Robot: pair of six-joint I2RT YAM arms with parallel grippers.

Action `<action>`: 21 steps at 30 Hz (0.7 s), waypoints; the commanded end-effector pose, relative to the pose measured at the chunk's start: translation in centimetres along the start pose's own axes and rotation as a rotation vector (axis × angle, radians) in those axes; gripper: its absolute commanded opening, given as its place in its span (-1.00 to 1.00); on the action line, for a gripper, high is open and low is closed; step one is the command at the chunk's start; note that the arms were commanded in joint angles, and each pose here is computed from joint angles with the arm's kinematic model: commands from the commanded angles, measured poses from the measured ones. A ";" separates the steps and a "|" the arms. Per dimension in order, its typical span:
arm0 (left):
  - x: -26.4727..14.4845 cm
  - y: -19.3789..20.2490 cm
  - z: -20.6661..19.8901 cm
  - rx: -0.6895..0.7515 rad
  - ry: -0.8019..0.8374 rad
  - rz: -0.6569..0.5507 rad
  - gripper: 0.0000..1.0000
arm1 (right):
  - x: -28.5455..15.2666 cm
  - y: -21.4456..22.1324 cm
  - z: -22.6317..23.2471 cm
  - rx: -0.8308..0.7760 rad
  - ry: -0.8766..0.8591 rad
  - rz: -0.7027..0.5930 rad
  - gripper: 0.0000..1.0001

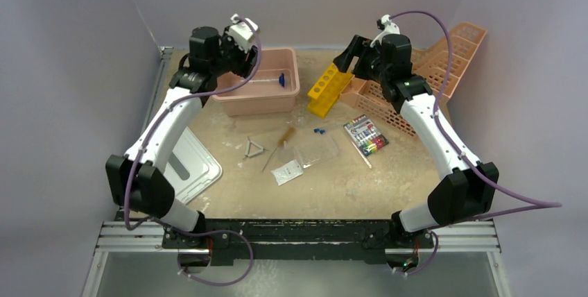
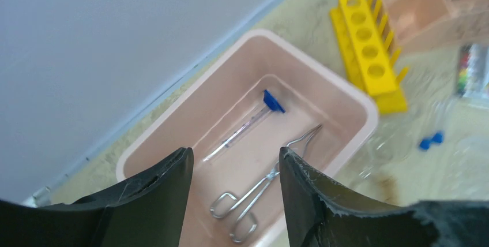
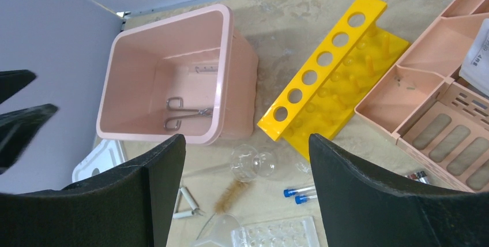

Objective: Organize the chemistry lab equipment

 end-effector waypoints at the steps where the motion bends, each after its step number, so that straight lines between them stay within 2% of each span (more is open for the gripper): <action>1: -2.8 -2.1 -0.7 -0.381 -0.123 -0.140 0.13 | -1.1 -1.4 1.0 -0.012 -0.072 -0.070 0.59; 5: -4.5 0.4 -2.7 -0.512 -0.104 -0.008 0.20 | -1.0 -1.2 0.9 -0.010 -0.064 -0.069 0.58; 8: -5.4 2.9 -5.8 -0.520 0.067 0.076 0.23 | -0.9 -0.8 0.8 -0.002 -0.067 -0.057 0.58; 10: -6.1 4.7 -7.9 -0.483 0.154 0.134 0.16 | -0.8 -0.7 0.7 0.003 -0.062 -0.055 0.57; 14: -6.3 8.0 -11.0 -0.444 0.223 0.236 0.02 | -0.7 -0.1 0.5 0.015 -0.050 -0.040 0.57; 16: -5.8 9.9 -12.3 -0.435 0.229 0.283 -0.13 | -0.7 0.0 0.3 0.019 -0.044 -0.039 0.56; 21: -4.4 14.5 -14.3 -0.445 0.188 0.395 -0.29 | -0.9 0.5 0.1 0.035 -0.035 -0.032 0.55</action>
Point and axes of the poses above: each gripper's point midway between its finger pads, its own x axis out along the fingers, its own z axis along the line the jaws close on, y = z × x, the point moved 8 cm from there along -x, back along the fingers, and after that the axes turned 2 degrees about -x, right-handed, at the moved point
